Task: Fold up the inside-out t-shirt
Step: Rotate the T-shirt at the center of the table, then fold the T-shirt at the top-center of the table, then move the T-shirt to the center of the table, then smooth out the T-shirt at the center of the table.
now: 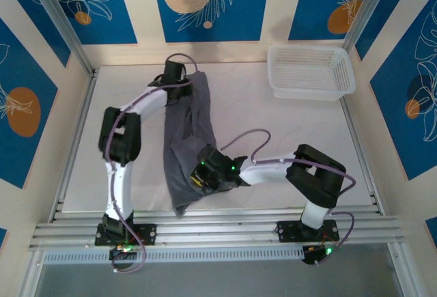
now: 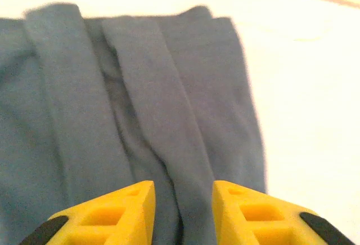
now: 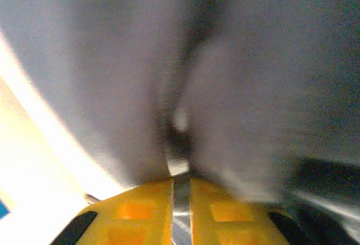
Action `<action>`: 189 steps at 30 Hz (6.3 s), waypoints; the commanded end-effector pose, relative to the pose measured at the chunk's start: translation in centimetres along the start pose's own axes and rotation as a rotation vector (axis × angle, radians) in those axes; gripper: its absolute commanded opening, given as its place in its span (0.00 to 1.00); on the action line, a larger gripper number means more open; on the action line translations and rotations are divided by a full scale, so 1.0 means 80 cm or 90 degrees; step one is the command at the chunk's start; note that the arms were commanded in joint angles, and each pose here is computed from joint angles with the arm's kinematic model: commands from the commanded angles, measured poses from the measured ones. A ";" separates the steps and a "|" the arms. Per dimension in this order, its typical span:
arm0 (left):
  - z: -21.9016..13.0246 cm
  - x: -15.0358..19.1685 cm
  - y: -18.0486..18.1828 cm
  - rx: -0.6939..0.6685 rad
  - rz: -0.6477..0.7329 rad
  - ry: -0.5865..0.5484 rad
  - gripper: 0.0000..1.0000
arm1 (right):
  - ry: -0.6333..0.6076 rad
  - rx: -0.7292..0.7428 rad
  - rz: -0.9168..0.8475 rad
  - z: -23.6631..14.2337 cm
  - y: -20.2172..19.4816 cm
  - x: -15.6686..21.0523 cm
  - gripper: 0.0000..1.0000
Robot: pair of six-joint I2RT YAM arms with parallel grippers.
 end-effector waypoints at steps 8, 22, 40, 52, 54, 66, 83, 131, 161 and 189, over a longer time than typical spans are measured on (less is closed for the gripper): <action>-0.243 0.071 0.006 0.096 -0.083 -0.036 0.45 | 0.044 0.130 -0.359 -0.101 -0.077 -0.070 0.54; -0.306 0.292 0.044 0.129 -0.181 0.193 0.60 | 0.193 -0.034 -0.228 -0.071 -0.099 -0.063 0.54; -0.299 0.430 0.046 0.097 -0.289 0.385 0.58 | 0.192 -0.040 -0.189 -0.069 -0.089 -0.030 0.00; -0.286 0.431 0.034 0.132 -0.311 0.382 0.34 | 0.157 -0.042 -0.163 -0.077 -0.100 -0.033 0.00; -0.286 0.428 0.027 0.149 -0.306 0.387 0.28 | 0.161 -0.042 -0.163 -0.075 -0.099 -0.032 0.00; -0.306 0.427 0.018 0.126 -0.230 0.394 0.00 | 0.133 0.003 -0.148 -0.084 -0.129 -0.018 0.00; -0.352 0.252 -0.019 0.008 -0.130 0.131 0.00 | 0.019 -0.080 -0.258 -0.200 0.007 -0.072 0.00; -0.145 0.214 0.095 0.034 -0.219 0.210 0.00 | 0.059 -0.035 -0.276 -0.024 0.047 -0.198 0.00; -0.229 0.240 0.107 -0.038 -0.182 0.128 0.79 | 0.015 0.101 -0.604 -0.043 0.041 -0.229 0.60; -0.160 0.217 0.079 0.097 -0.217 0.181 0.00 | 0.048 -0.084 -0.533 -0.105 0.071 -0.179 0.00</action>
Point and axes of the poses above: each hand's point on the last joint's axis, 136 mm out from that joint toward the fingers, its own z axis out along the fingers, its own y axis along the line the jaws close on, x = y × z, the point moved 4 cm from there along -z, back along the fingers, and after that the axes turned 5 degrees about z, right-handed, at the moved point
